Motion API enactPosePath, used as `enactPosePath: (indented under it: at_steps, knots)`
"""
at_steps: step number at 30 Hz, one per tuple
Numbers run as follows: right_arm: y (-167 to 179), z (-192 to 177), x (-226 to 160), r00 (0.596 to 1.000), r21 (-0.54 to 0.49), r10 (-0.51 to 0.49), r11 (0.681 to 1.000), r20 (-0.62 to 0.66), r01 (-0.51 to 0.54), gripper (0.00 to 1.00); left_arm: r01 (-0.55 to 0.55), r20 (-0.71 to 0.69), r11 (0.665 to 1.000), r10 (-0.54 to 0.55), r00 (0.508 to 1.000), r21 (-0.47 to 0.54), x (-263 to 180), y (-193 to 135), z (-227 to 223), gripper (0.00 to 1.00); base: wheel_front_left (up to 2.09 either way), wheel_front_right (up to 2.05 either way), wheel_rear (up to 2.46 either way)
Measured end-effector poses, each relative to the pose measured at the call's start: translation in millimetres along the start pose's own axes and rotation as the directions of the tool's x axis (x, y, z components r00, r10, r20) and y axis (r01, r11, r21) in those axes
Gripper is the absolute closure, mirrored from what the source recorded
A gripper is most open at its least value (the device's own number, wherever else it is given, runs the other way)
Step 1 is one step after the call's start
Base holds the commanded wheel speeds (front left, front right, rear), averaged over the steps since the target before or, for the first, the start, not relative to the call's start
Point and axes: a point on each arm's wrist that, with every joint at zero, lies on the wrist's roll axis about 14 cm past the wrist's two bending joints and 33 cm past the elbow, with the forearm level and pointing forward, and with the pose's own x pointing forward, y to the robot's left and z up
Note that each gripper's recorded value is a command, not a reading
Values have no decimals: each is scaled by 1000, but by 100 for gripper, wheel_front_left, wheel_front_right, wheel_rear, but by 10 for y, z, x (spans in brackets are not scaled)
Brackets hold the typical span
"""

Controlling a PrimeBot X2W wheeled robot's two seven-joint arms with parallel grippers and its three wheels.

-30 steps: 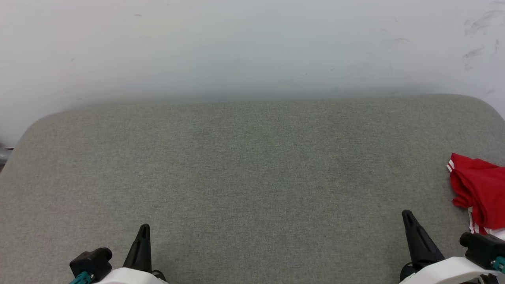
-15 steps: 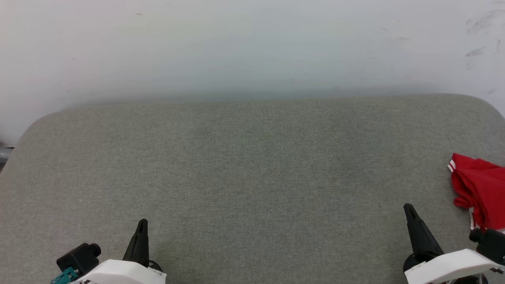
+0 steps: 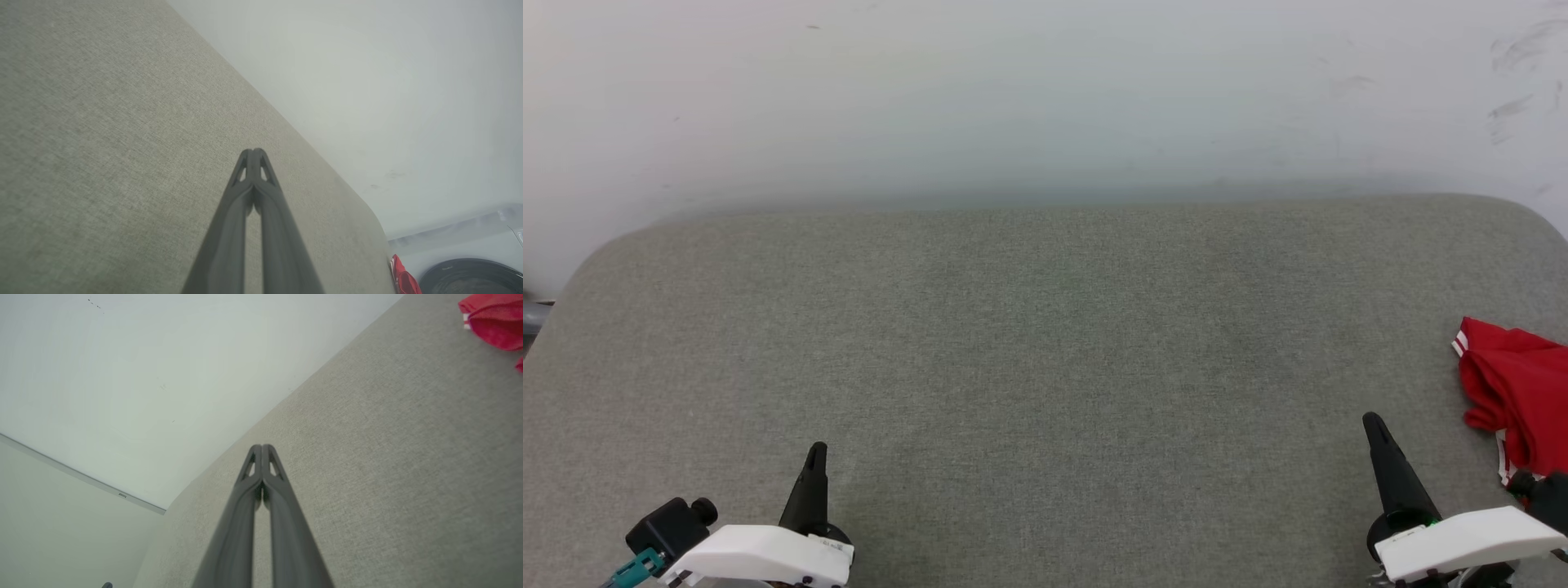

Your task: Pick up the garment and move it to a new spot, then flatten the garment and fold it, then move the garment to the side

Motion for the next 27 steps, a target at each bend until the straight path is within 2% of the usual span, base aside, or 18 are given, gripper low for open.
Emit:
enactPosePath:
  at_steps: [12,27]
  knots:
    - [4,26,60,1000,141,2,990,7,-3,100,-1,-3,990,0,1000,-144,40,-4,37,100,0,0,0]
    - [5,47,124,1000,297,4,955,14,-8,100,17,-1,954,-18,1000,-301,89,-45,81,100,0,0,0]
